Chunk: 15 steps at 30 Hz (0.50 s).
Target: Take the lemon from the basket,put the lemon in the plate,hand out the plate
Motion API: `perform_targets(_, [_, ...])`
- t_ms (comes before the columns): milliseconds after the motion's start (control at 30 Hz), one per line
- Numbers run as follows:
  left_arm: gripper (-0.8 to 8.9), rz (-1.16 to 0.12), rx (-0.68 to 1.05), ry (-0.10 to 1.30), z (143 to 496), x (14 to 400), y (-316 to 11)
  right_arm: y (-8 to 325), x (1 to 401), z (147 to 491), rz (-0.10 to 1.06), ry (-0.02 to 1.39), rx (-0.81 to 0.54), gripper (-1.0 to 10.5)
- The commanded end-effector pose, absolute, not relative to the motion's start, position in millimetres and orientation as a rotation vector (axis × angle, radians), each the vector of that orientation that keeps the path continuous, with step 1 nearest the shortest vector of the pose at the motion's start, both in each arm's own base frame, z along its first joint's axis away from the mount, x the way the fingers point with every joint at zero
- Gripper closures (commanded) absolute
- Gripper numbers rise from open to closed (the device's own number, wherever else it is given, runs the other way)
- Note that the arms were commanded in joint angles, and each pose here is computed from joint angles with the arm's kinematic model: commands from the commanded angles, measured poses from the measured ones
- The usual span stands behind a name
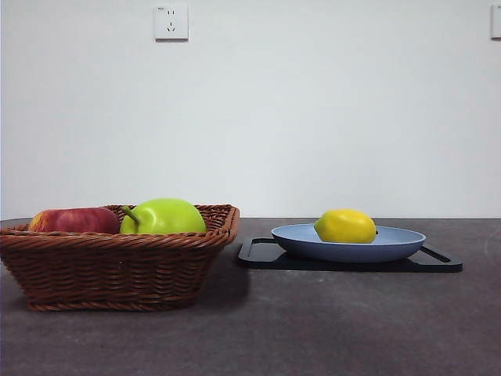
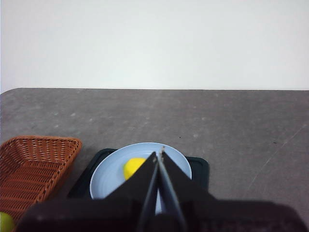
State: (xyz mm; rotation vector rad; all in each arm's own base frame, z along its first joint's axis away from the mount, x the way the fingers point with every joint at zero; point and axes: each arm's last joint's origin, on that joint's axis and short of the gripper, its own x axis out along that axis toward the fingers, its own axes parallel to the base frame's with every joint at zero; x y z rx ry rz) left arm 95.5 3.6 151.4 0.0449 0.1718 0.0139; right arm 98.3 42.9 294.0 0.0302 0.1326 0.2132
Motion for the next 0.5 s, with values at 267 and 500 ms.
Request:
perform_targets(267, [8.05,0.013,0.039,0.171,148.7,95.9,3.8,43.0,98.0,297.4,0.212,0.116,0.046,9.4])
perform_targets(500, [8.05,0.013,0.039,0.17,148.8,95.9,3.8,38.0,92.2,300.0,0.197,0.08,0.045,9.4])
